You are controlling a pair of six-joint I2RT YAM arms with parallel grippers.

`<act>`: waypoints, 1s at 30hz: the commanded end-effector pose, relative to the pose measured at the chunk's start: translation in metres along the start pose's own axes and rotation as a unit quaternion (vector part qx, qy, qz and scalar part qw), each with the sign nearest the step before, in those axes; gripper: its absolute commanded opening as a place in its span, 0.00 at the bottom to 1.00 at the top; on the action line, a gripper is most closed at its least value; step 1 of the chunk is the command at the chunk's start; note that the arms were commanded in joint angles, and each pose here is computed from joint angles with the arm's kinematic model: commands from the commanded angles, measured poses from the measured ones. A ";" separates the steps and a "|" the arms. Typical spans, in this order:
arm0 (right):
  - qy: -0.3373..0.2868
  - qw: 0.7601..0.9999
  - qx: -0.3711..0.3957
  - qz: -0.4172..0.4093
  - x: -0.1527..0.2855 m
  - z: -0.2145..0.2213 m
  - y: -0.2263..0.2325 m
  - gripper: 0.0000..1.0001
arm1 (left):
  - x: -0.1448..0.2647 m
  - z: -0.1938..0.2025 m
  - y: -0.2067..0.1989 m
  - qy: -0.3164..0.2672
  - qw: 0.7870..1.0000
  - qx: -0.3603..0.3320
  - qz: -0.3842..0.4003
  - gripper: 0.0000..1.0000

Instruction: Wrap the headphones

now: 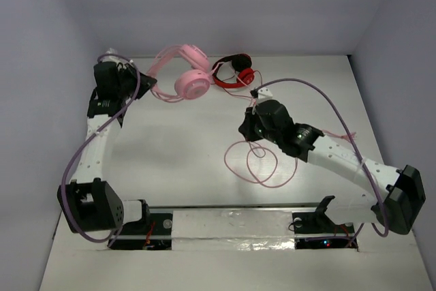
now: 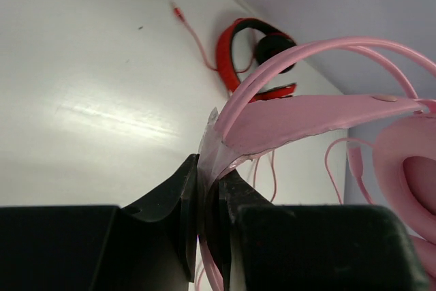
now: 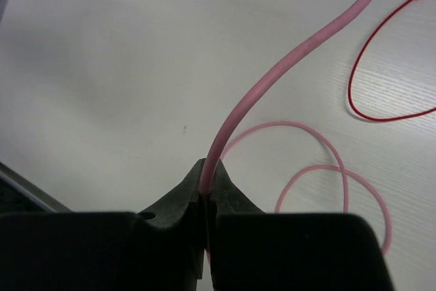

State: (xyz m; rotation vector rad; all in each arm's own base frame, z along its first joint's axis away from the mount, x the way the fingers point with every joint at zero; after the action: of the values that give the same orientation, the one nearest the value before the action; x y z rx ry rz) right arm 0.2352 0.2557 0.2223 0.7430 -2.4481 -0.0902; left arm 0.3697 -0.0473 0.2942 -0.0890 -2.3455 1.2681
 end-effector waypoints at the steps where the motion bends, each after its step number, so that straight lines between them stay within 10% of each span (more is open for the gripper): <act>1: 0.060 0.996 0.047 0.040 -0.003 0.011 0.004 0.00 | 0.034 -0.017 -0.036 -0.101 0.991 0.001 0.084 0.00; 12: 0.087 0.977 0.181 -0.068 0.017 0.002 0.114 0.00 | 0.004 0.042 -0.048 -0.089 0.994 -0.044 0.047 0.00; 30: 0.028 0.972 0.233 -0.013 0.032 -0.063 0.109 0.00 | -0.020 0.136 -0.031 0.096 0.974 -0.202 0.032 0.00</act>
State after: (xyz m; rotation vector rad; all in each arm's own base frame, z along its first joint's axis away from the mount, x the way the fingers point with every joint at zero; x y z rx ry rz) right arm 0.1805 0.3486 0.2985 1.0498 -2.3466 0.4528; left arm 0.3323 -0.1647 0.2070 -0.2510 -2.3427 0.7200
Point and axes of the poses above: each gripper's point midway between its finger pads, its own x axis back along the fingers, its own y axis along the line the jaws close on, z = x × y, the point moved 4 cm from there along x, back along the fingers, and after that the axes turned 9 degrees about x, right-handed, at the moved point
